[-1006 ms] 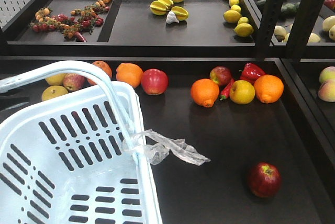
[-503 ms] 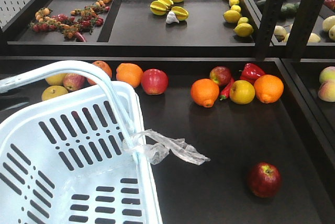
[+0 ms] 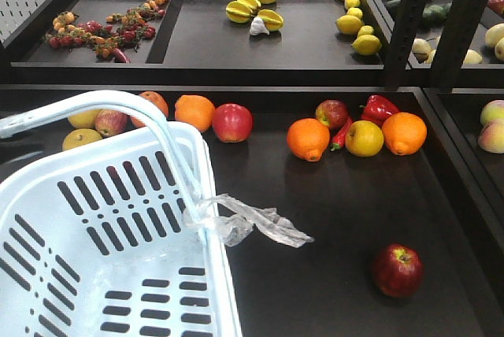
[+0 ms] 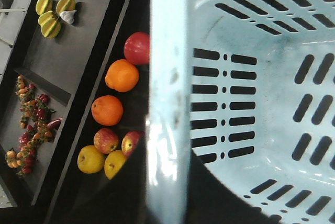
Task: Pick three apples into basket with both arms
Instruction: 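Drive the base along the fruit table to the loose red apples, then lower the light-blue basket onto the table with the left gripper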
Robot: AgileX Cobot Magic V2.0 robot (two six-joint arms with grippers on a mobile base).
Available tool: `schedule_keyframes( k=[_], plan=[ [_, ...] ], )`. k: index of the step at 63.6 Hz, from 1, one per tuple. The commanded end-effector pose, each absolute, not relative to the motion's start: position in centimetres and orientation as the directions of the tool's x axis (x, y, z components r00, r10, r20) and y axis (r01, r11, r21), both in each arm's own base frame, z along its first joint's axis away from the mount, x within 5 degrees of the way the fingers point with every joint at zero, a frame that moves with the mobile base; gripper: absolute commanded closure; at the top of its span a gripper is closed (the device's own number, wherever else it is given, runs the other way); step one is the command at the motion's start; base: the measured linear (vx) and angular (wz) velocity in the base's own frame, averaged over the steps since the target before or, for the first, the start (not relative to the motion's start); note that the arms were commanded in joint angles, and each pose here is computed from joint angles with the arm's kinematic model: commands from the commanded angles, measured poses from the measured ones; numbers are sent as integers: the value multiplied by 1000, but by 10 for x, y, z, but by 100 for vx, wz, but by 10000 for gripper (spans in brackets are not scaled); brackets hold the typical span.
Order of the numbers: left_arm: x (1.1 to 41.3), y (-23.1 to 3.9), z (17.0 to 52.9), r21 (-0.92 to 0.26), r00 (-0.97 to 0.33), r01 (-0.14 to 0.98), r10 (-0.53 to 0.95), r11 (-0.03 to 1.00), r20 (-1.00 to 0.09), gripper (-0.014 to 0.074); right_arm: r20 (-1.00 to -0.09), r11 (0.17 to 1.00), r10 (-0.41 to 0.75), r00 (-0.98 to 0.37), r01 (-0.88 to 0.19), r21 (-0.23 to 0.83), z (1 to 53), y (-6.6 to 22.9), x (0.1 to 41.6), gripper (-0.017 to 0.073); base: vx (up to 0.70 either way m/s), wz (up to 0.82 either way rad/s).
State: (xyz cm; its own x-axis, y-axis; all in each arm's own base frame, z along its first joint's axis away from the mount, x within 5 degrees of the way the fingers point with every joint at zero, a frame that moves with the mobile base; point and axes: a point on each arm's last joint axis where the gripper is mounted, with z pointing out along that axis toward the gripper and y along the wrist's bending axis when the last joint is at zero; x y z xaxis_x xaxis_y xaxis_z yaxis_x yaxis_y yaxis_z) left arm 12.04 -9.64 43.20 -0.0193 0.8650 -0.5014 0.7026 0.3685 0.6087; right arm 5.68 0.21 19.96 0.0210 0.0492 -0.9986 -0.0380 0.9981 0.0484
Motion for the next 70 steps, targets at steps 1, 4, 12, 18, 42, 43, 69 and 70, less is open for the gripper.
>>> schedule_keyframes(
  k=[1, 4, 12, 18, 42, 43, 69, 70],
  plan=[
    [128, -96, 444, 701, 41, 608, 866, 374, -498, 600, -996, 998, 43, 74, -41, 40, 202, 2, 58, 568, 0, 0],
    [132, -96, 440, 736, 46, 579, 887, 351, -459, 600, -996, 998, 43, 74, -41, 40, 202, 2, 58, 568, 0, 0],
    [141, -100, 424, 808, 90, 519, 923, 278, -375, 600, -996, 998, 43, 74, -41, 40, 202, 2, 58, 568, 0, 0],
    [145, -105, 410, 816, 126, 518, 921, 256, -368, 600, -996, 998, 43, 74, -41, 40, 202, 2, 58, 568, 0, 0],
    [171, -112, 373, 846, 198, 484, 914, 224, -355, 600, -996, 998, 43, 75, -41, 40, 202, 2, 58, 568, 0, 0],
    [173, -113, 372, 846, 199, 485, 914, 222, -354, 600, -996, 998, 43, 75, -41, 40, 202, 2, 58, 568, 0, 0],
    [241, -136, 320, 783, 185, 584, 904, 215, -386, 600, -996, 998, 43, 75, -41, 40, 202, 2, 58, 568, 0, 0],
    [242, -136, 318, 782, 183, 585, 905, 213, -384, 600, -996, 998, 43, 75, -41, 40, 202, 2, 58, 568, 0, 0]
  ],
)
